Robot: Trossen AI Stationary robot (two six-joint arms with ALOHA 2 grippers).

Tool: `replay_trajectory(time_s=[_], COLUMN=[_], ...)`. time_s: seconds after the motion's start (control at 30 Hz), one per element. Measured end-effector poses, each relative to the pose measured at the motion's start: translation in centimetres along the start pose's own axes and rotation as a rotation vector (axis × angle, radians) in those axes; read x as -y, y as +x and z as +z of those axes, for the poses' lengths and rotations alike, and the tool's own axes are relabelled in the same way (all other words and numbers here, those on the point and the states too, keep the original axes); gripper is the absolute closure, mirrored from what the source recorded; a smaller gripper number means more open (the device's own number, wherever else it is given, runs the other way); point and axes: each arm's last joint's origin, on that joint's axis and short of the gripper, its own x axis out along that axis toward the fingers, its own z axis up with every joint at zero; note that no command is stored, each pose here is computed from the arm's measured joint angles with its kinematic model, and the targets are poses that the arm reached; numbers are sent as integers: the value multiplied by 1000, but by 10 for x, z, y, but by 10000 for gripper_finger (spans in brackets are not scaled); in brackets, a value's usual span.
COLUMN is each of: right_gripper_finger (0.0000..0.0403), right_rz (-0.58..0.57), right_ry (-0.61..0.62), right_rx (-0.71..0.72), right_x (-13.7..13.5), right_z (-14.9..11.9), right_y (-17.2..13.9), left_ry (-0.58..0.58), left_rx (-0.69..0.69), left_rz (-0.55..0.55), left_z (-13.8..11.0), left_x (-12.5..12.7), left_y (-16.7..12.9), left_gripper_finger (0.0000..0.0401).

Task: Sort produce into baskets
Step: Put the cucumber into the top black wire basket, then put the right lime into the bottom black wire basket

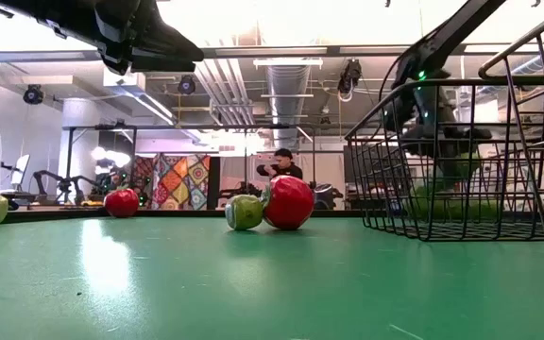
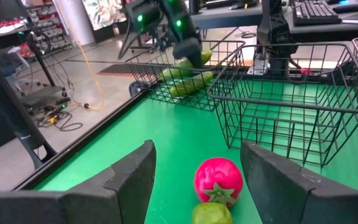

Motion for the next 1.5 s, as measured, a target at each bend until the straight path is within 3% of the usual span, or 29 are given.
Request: replay_trajectory(time_s=[0.27,0.57,0.77,0.87,1.0,1.27,1.5], right_gripper_finger=[204,160,113,98,87,86,83], right_rz=[-182,-185,-181,-130,-75,58,261], right_ry=[-45,-119,-122,-139,-191,-372,-583], right_rx=[-18,7,-5,19,126,487,767], right_x=[-1,-3,-1,-7,-26,-74,-100], right_z=[29,36,23,8,-23,-113,-171], right_y=[12,2,-14,-27,-51,-96,-121], left_ry=[6,75,85,140,64,-148,-121], left_rx=[-1,-17,-3,-20,-43,-199,-403], left_rz=[0,3,7,21,35,-264,-304], left_z=[0,-5,0,-3,-7,-16,-57], left_x=[0,-1,-1,-4,-9,-31,-42], left_y=[0,0,1,3,8,45,83], left_gripper_finger=[184,184,184,184,184,184,161])
